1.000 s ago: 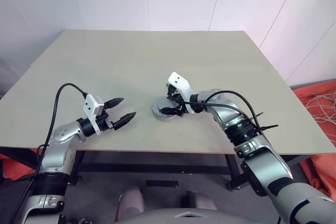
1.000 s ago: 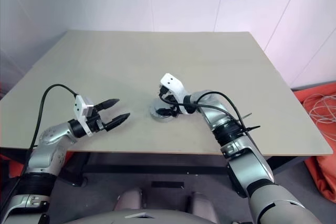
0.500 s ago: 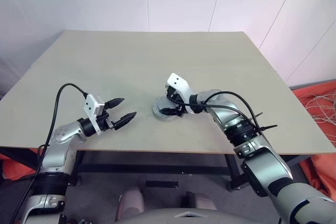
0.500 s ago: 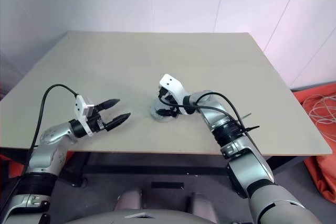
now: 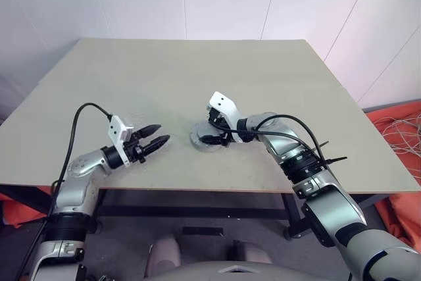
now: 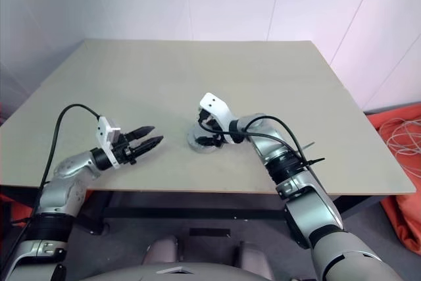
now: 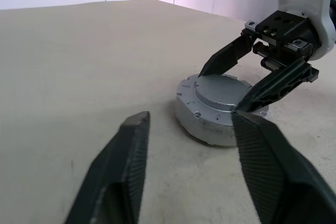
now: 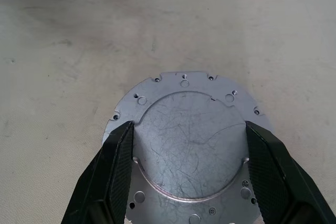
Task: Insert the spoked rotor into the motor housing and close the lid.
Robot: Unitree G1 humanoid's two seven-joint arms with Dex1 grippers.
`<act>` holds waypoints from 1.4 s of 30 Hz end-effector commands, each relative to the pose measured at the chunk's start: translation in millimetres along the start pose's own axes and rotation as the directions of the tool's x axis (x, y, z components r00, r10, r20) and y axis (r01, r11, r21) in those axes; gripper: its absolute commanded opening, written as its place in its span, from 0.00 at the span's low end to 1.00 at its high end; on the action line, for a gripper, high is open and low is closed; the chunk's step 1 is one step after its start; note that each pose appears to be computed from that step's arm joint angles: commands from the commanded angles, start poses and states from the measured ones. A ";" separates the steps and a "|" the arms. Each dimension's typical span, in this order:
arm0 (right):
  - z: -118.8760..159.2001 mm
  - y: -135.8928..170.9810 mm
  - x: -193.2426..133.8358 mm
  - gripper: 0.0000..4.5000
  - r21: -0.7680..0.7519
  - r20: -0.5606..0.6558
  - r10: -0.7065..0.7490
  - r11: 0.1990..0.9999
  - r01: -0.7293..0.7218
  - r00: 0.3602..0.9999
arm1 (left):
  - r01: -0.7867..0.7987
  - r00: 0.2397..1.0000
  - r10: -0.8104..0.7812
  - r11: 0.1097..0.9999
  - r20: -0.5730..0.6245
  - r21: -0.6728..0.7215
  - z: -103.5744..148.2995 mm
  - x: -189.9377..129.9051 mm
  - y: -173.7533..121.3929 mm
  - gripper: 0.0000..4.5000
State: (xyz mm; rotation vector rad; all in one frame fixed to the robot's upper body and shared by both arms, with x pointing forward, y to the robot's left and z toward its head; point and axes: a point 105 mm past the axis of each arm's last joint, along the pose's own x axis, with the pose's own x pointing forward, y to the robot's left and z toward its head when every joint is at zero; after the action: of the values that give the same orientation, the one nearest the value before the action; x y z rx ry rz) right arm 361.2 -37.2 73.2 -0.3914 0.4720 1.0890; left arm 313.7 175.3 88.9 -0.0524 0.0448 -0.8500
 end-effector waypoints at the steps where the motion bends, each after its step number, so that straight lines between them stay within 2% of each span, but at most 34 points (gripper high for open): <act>1: -29.0 -0.2 3.8 0.69 0.050 -0.103 -0.005 0.999 0.010 0.995 | 0.010 1.000 -0.010 1.000 0.004 -0.022 10.0 17.8 1.0 0.28; 4: -28.2 -0.7 4.5 0.69 0.048 -0.101 -0.005 0.999 0.010 0.995 | 0.040 0.998 -0.040 0.999 -0.043 -0.010 10.7 45.9 -0.9 0.05; 5: -27.8 -0.8 4.8 0.69 0.048 -0.100 -0.006 0.999 0.011 0.995 | 0.049 0.998 -0.049 0.999 -0.047 -0.004 12.4 54.2 -1.7 0.00; 9: -26.5 0.5 6.5 0.69 0.048 -0.095 -0.002 0.999 0.007 0.995 | 0.101 0.990 -0.104 0.994 -0.093 -0.035 12.0 85.9 -4.5 0.00; 15: -26.0 2.9 6.5 0.69 0.047 -0.093 0.001 0.999 0.003 0.996 | 0.115 0.968 -0.128 0.991 -0.215 -0.071 -0.1 108.7 -1.3 0.00; 26: -25.4 3.0 4.9 0.69 0.047 -0.092 -0.003 0.999 0.007 0.996 | 0.157 0.923 -0.187 0.981 -0.337 -0.113 -23.7 103.9 -14.0 0.00; 38: -24.5 2.8 2.4 0.69 0.070 -0.087 0.006 0.998 0.000 0.996 | 0.175 0.914 -0.200 0.979 -0.353 -0.103 -26.4 106.3 -19.5 0.00; 39: -23.8 2.8 1.8 0.86 0.074 -0.083 0.005 0.997 0.001 0.996 | 0.173 0.914 -0.199 0.979 -0.354 -0.105 -26.5 106.3 -19.2 0.00; 41: -19.9 1.5 0.2 0.99 0.080 -0.070 0.000 0.997 0.006 0.998 | 0.172 0.913 -0.199 0.979 -0.355 -0.109 -26.5 106.5 -19.1 0.00; 42: -17.5 0.3 -0.6 1.00 0.080 -0.063 -0.005 0.997 0.010 0.998 | 0.172 0.913 -0.200 0.979 -0.356 -0.108 -26.5 106.5 -19.1 0.00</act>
State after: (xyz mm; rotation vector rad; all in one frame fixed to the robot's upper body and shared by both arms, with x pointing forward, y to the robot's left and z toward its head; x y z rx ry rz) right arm 360.8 -37.2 75.8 -0.3705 0.4814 1.0786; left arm 372.8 89.4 66.4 0.0259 0.4024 -1.0043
